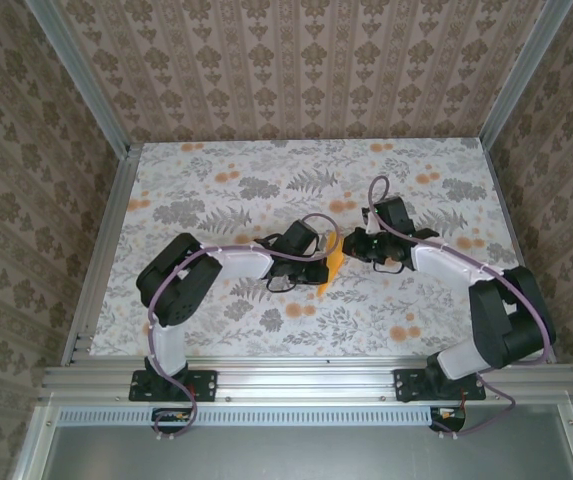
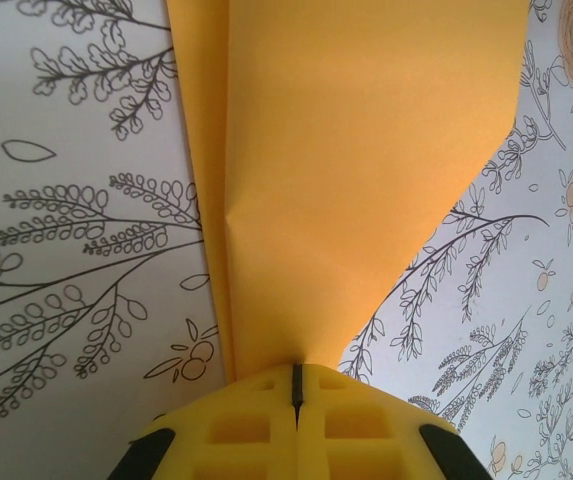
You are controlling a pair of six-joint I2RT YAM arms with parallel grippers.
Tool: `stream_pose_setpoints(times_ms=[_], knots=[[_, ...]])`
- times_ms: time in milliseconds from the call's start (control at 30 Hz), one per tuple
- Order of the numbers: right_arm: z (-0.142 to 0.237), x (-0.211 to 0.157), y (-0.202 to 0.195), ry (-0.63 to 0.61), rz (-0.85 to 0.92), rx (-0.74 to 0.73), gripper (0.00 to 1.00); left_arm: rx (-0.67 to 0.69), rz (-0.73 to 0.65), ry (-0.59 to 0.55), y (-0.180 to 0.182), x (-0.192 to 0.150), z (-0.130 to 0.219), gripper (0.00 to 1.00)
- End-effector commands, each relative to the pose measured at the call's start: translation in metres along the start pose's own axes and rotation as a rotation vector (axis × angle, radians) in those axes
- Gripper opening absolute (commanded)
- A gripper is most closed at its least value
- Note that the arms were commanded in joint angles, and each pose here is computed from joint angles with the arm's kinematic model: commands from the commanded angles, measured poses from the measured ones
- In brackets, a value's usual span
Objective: Fold a paper plane with a square sheet of paper (pick it up from the middle)
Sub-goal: Fold the wing for the fifth time at the center of the table.
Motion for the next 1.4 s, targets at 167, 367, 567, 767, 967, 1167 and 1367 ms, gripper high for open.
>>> stream_pose_setpoints(times_ms=[167, 367, 567, 767, 967, 1167, 1367], knots=[[-0.042, -0.021, -0.005, 0.131, -0.032, 0.039, 0.08, 0.126, 0.031, 0.079, 0.032, -0.023, -0.011, 0.02], [-0.058, -0.027, -0.008, 0.157, -0.038, 0.079, 0.08, 0.128, 0.037, 0.076, 0.031, -0.022, -0.011, 0.02], [-0.068, -0.031, -0.016, 0.168, -0.052, 0.072, 0.09, 0.125, 0.037, 0.074, 0.029, -0.02, -0.01, 0.02], [-0.075, -0.038, -0.028, 0.192, -0.062, 0.034, 0.1, 0.103, 0.031, 0.072, 0.022, -0.018, -0.005, 0.03], [-0.077, -0.048, -0.042, 0.233, -0.07, -0.036, 0.1, -0.002, 0.005, 0.077, 0.001, -0.02, 0.005, 0.1], [-0.081, -0.053, -0.047, 0.251, -0.083, -0.052, 0.1, -0.065, -0.017, 0.065, -0.009, -0.022, 0.015, 0.13], [-0.083, -0.055, -0.05, 0.262, -0.091, -0.065, 0.1, -0.09, -0.03, 0.084, -0.012, -0.027, 0.014, 0.15]])
Point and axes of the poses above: each hand's point on the last joint's axis, 136 mm out from that joint toward the fingers, its own z axis back along the fingers, its own y axis along the line the jaws close on, x = y × z, the point moved 1 cm from there along z, back along the fingers, and after that the axes turned 11 degrees about z, right-handed, at the moved point
